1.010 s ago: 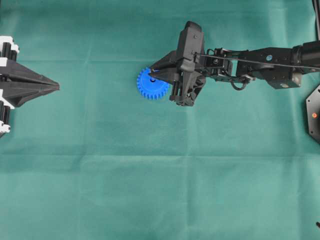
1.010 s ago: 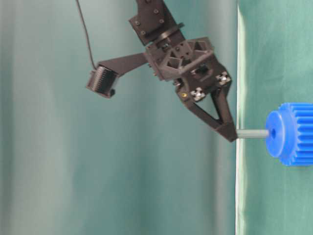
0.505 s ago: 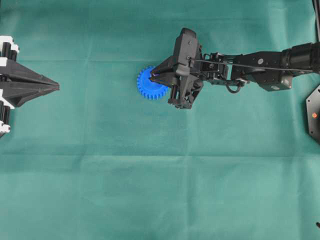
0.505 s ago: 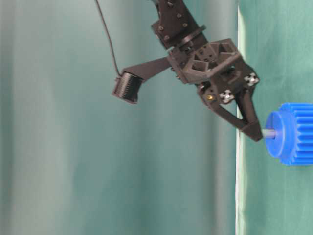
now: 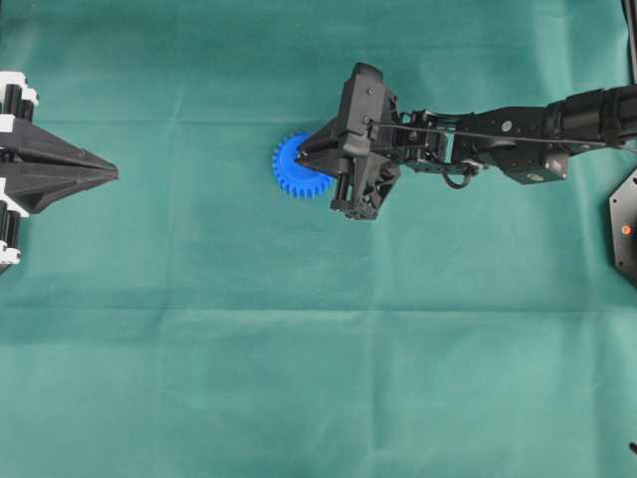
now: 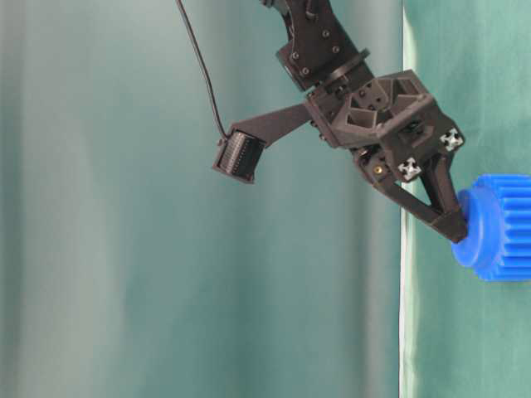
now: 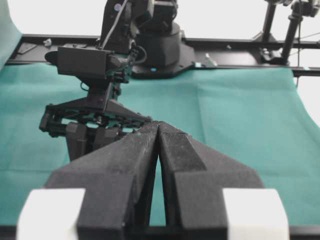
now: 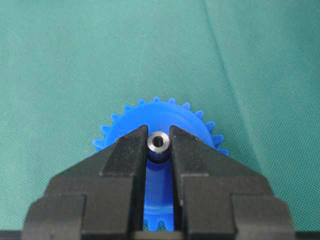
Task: Insert the shaft placed at a random location into the center hole of the medium gear at another random location.
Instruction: 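Lower the shaft into the gear's center hole with the right gripper, then open the right gripper to release the inserted shaft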
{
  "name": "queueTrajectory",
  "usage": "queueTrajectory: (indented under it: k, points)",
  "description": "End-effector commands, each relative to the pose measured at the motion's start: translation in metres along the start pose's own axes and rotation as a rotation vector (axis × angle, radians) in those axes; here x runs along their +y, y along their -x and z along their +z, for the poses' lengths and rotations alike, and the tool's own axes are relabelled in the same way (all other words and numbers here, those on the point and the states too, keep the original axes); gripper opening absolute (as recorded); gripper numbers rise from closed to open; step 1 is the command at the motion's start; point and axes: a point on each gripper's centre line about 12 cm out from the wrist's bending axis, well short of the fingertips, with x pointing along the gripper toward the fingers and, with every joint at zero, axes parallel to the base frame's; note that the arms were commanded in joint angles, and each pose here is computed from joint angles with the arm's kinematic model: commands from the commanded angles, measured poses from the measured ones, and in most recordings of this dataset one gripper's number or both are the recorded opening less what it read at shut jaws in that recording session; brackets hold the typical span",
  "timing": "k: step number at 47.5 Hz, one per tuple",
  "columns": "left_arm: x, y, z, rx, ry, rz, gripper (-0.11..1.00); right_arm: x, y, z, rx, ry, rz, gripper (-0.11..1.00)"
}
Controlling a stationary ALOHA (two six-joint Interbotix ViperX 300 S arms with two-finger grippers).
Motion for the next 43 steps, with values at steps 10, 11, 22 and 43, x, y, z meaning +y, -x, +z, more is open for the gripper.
queueTrajectory:
  k: [10, 11, 22, 43]
  points:
    - [0.000, -0.002, 0.007, -0.014, -0.002, -0.002, 0.00, 0.000, 0.000, 0.010, -0.017, -0.009, 0.000, 0.13]
    - [0.000, -0.002, 0.007, -0.014, -0.002, -0.001, 0.00, 0.000, 0.000, 0.009, -0.015, -0.009, 0.000, 0.14]
    - [0.000, -0.002, 0.006, -0.012, 0.000, -0.002, 0.00, 0.000, 0.000, 0.011, -0.023, -0.011, 0.000, 0.15]
    - [0.000, -0.002, 0.007, -0.014, 0.000, -0.002, 0.00, 0.001, 0.024, 0.040, -0.100, -0.012, 0.003, 0.81]
